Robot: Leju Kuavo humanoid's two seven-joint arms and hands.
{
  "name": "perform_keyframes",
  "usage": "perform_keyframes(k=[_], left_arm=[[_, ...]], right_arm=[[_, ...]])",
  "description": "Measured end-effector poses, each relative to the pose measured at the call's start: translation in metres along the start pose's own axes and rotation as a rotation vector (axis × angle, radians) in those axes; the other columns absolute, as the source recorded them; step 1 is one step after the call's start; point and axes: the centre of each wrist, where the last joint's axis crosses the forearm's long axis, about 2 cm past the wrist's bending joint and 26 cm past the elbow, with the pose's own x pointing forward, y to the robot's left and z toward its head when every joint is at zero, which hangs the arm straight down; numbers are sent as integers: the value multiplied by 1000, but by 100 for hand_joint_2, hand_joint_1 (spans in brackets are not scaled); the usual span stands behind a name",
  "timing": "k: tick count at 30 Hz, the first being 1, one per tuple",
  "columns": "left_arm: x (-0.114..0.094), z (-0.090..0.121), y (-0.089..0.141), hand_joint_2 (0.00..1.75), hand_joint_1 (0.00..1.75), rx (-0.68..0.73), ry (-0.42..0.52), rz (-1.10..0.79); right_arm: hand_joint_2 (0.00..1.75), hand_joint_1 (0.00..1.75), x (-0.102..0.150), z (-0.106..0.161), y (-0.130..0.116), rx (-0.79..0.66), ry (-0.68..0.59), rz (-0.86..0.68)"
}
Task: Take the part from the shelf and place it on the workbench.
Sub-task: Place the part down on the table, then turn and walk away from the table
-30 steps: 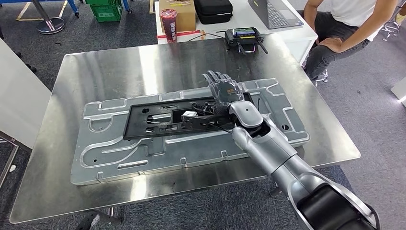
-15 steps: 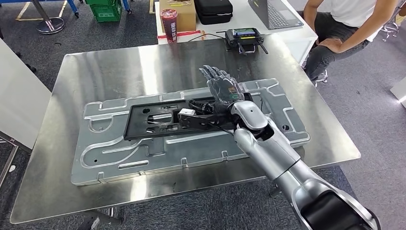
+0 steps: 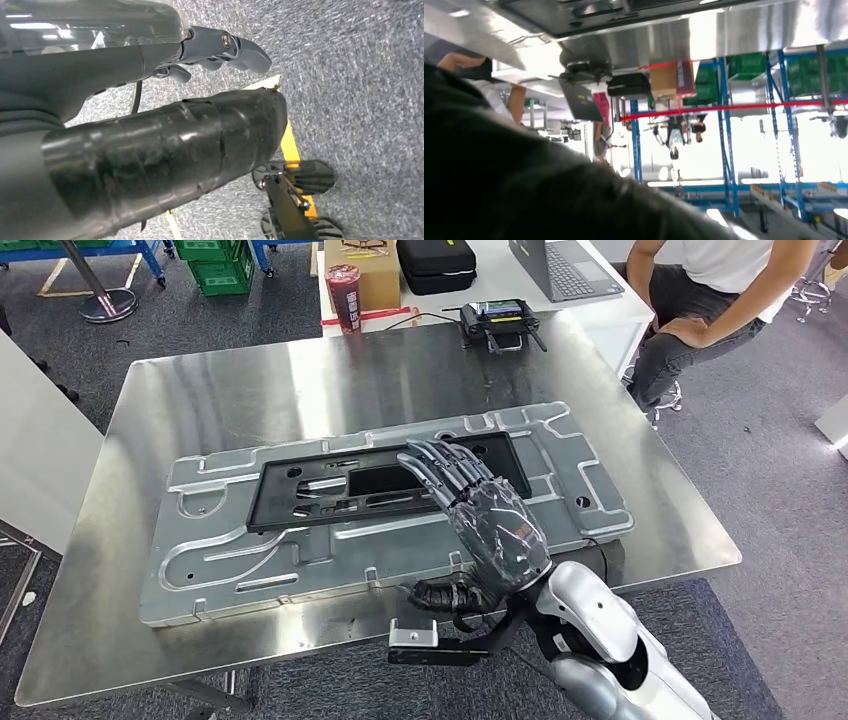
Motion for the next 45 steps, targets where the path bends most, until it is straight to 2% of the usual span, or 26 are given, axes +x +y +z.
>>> perform_keyframes(k=[6, 12, 16, 23, 36, 40, 45], left_arm=[[1, 1, -1, 0, 0, -4, -9, -16], [5, 1, -1, 0, 0, -13, -21, -31], [5, 1, -3, 0, 0, -14, -19, -43], [3, 0, -12, 0, 0, -20, -18, -49], [1, 0, -18, 0, 0, -22, -6, -73], [2, -1, -22, 0, 0, -19, 0, -102], [7, -1, -27, 0, 0, -20, -10, -118]], right_arm=[[0, 0, 11, 11, -4, -19, -35, 14], [0, 0, 13, 34, 11, 3, -19, 61], [175, 0, 15, 55, 24, 24, -1, 70], [175, 0, 15, 88, 41, 89, 44, 63], [175, 0, 17, 105, 50, 116, 70, 73], [175, 0, 16, 122, 63, 149, 125, 64], [175, 0, 8, 150, 81, 206, 254, 57]])
